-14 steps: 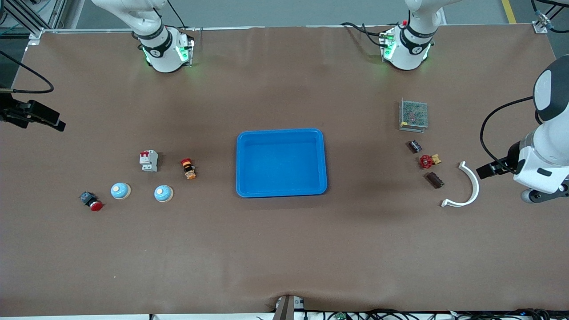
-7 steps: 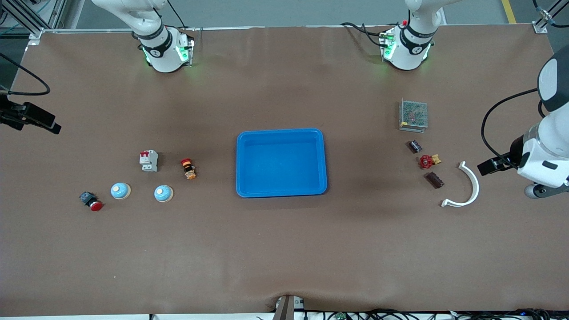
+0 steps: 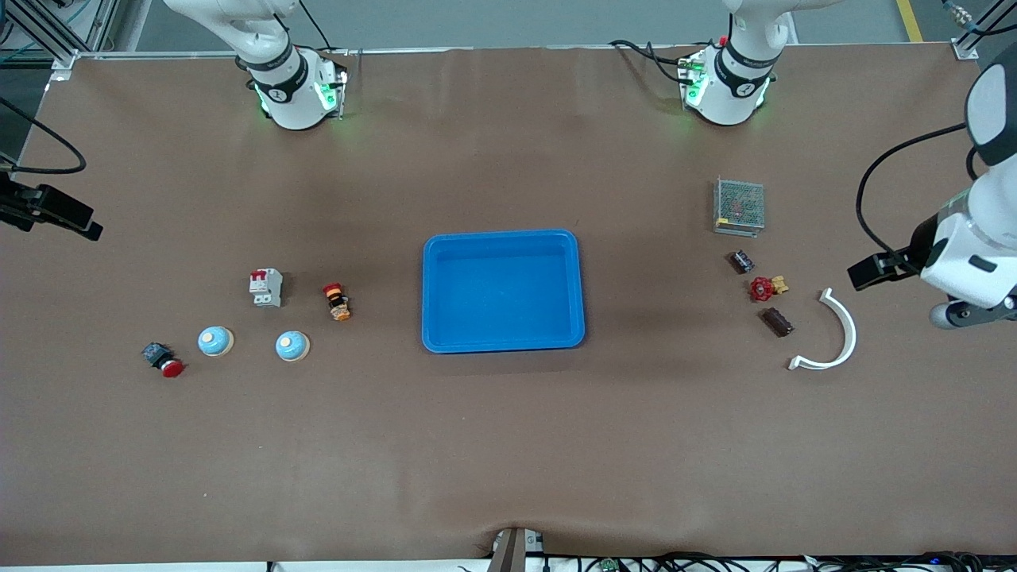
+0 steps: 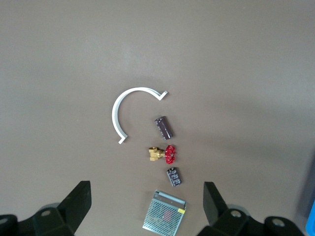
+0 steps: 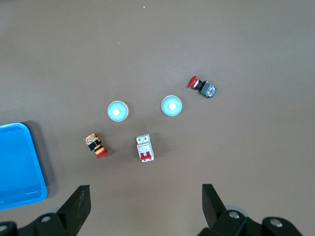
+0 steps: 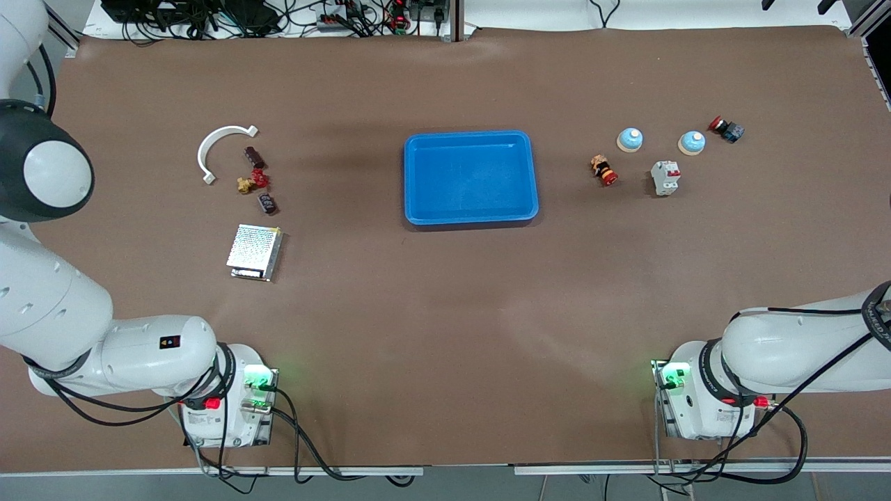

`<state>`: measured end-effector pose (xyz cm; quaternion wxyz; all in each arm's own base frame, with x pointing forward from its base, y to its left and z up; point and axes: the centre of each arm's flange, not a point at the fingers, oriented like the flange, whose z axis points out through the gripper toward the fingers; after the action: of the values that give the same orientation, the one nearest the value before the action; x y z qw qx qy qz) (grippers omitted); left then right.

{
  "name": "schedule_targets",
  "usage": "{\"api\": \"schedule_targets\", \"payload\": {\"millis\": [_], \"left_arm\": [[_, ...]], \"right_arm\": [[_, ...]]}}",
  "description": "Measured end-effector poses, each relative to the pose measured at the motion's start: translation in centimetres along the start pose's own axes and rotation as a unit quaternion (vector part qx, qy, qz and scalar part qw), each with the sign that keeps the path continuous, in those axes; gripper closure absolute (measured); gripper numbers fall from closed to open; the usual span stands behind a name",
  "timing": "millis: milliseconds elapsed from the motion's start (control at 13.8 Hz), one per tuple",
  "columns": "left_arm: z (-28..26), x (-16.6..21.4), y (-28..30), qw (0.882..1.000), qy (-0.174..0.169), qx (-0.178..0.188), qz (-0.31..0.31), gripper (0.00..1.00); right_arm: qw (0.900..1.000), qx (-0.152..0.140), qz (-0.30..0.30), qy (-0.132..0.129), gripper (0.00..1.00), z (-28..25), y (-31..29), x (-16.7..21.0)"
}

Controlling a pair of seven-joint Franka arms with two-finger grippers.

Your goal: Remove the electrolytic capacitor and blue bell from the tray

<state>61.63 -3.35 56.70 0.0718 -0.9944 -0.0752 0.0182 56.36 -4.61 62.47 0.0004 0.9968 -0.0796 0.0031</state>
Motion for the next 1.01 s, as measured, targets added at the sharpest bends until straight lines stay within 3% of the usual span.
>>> {"api": "schedule_targets", "payload": {"millis": [289, 1013], "left_arm": [[-2.3, -2.6, 0.3, 0.999, 0.006, -0.019, 0.034, 0.00], [-5.3, -9.3, -1.8, 0.998, 0.017, -0.050, 0.046, 0.00]], "right_arm": [[1.000, -0.001, 0.003, 0.000, 0.00, 0.0, 0.0, 0.0], [1.000, -0.001, 0.014, -0.002, 0.00, 0.1, -0.2, 0.0]]}}
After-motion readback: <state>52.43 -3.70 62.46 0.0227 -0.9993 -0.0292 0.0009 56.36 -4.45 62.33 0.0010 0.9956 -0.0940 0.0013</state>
